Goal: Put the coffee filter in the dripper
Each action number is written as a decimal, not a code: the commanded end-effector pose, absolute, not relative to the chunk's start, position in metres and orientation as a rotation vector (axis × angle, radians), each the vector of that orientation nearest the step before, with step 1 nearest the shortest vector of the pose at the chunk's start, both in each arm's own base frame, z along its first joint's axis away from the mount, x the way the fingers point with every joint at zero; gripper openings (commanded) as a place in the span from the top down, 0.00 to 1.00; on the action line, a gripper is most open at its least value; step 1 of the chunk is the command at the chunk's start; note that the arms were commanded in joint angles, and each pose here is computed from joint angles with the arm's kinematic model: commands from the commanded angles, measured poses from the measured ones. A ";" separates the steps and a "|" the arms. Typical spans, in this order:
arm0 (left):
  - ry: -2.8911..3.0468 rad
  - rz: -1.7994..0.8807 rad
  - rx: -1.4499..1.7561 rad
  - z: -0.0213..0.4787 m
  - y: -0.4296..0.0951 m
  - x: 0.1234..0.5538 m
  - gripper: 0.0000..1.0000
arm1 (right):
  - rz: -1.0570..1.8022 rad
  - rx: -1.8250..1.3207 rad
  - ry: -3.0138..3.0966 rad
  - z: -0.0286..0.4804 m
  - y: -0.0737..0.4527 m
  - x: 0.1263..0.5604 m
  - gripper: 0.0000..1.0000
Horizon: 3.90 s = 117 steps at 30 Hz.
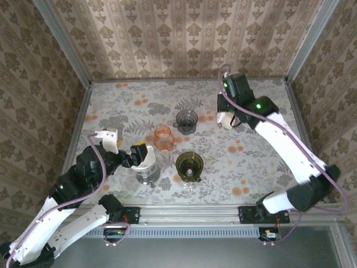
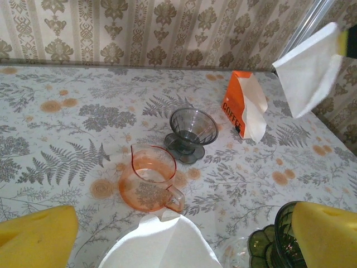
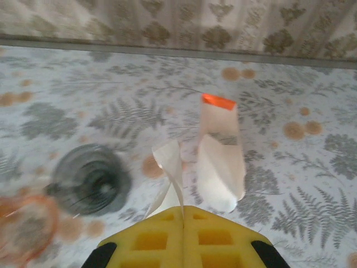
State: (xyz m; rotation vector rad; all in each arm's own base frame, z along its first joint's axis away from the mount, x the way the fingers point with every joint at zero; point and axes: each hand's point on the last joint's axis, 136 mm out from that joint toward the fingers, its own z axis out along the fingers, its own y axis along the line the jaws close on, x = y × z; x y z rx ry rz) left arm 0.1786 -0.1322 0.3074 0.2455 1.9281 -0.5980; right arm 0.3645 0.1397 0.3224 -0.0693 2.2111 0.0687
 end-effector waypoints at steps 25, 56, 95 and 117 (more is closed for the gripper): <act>1.870 -0.648 0.330 0.316 -0.137 0.168 0.00 | 0.407 -0.541 2.956 0.305 0.223 0.148 1.00; 1.849 -0.720 0.364 0.310 -0.144 0.160 0.00 | 0.071 -0.513 3.060 0.240 0.252 0.209 1.00; 2.002 -0.999 0.997 0.288 -0.270 0.102 0.36 | 0.155 -0.551 3.004 0.211 0.266 0.203 1.00; 2.266 -0.801 1.029 0.230 -0.289 0.113 0.61 | 0.239 -0.550 2.987 0.206 0.269 0.200 0.98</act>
